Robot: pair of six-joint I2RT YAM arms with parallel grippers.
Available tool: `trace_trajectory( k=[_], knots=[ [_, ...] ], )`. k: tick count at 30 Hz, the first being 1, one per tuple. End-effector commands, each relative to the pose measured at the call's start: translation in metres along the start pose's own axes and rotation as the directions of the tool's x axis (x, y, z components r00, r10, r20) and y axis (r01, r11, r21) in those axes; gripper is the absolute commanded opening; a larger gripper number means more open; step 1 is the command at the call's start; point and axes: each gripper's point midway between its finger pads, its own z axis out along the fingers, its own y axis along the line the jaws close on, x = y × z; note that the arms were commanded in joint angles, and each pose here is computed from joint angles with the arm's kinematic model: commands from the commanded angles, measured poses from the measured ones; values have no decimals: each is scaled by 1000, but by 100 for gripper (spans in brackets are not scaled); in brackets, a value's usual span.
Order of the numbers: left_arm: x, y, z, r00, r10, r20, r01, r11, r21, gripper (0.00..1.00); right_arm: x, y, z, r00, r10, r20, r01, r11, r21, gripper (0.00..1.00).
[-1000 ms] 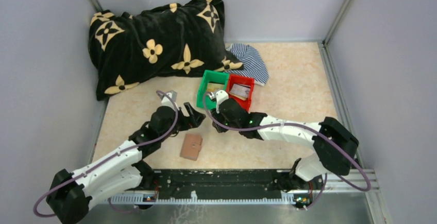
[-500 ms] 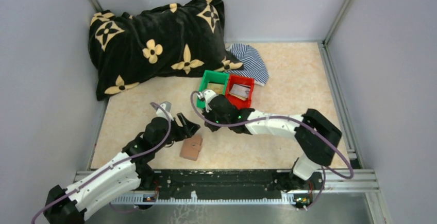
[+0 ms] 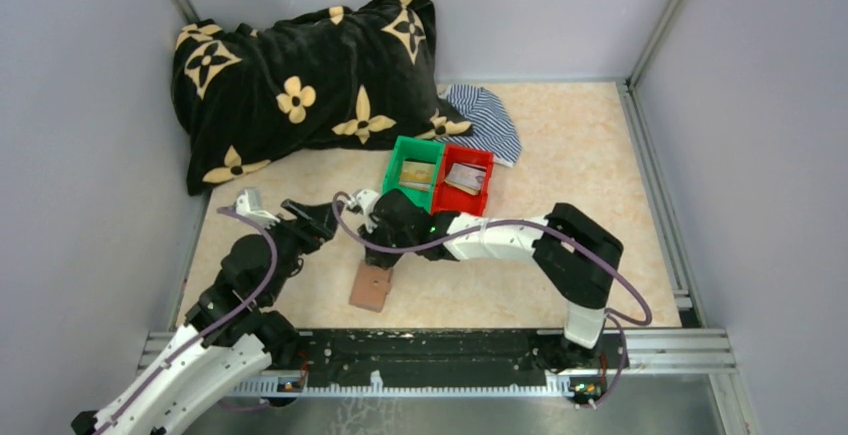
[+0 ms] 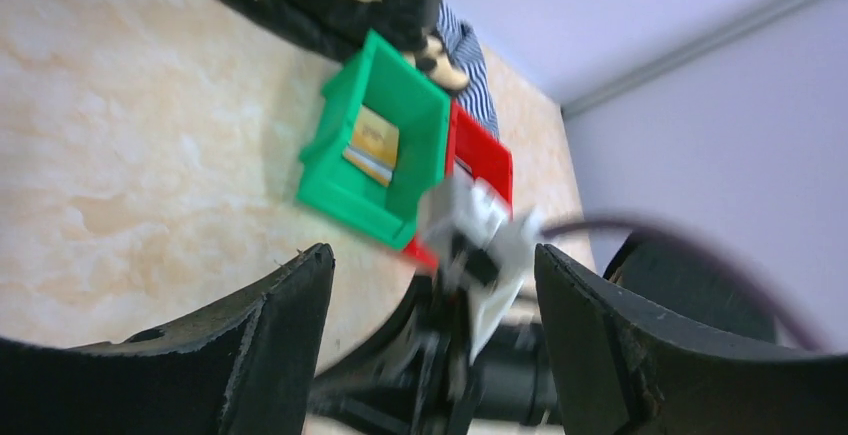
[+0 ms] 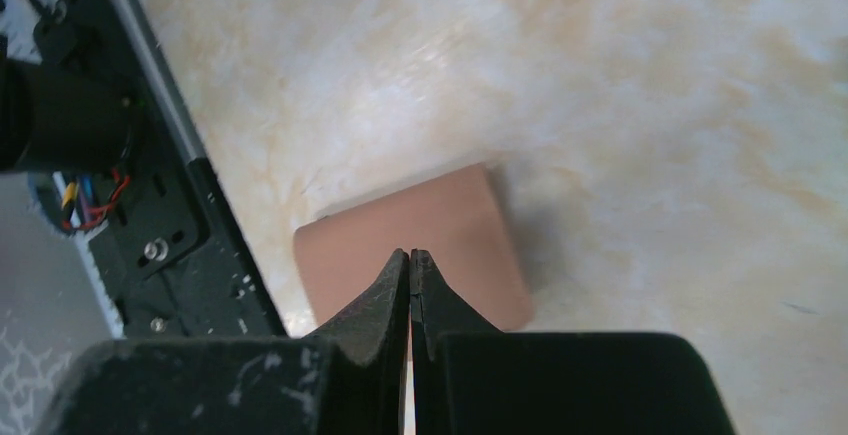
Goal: Take the credit cards out of the card holder
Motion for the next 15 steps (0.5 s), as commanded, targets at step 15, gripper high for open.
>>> trace_trajectory(
  k=[15],
  knots=[
    [-14, 19, 11, 996, 55, 73, -44, 989, -144, 80, 57, 2, 21, 985, -21, -173, 10, 998, -63, 0]
  ],
)
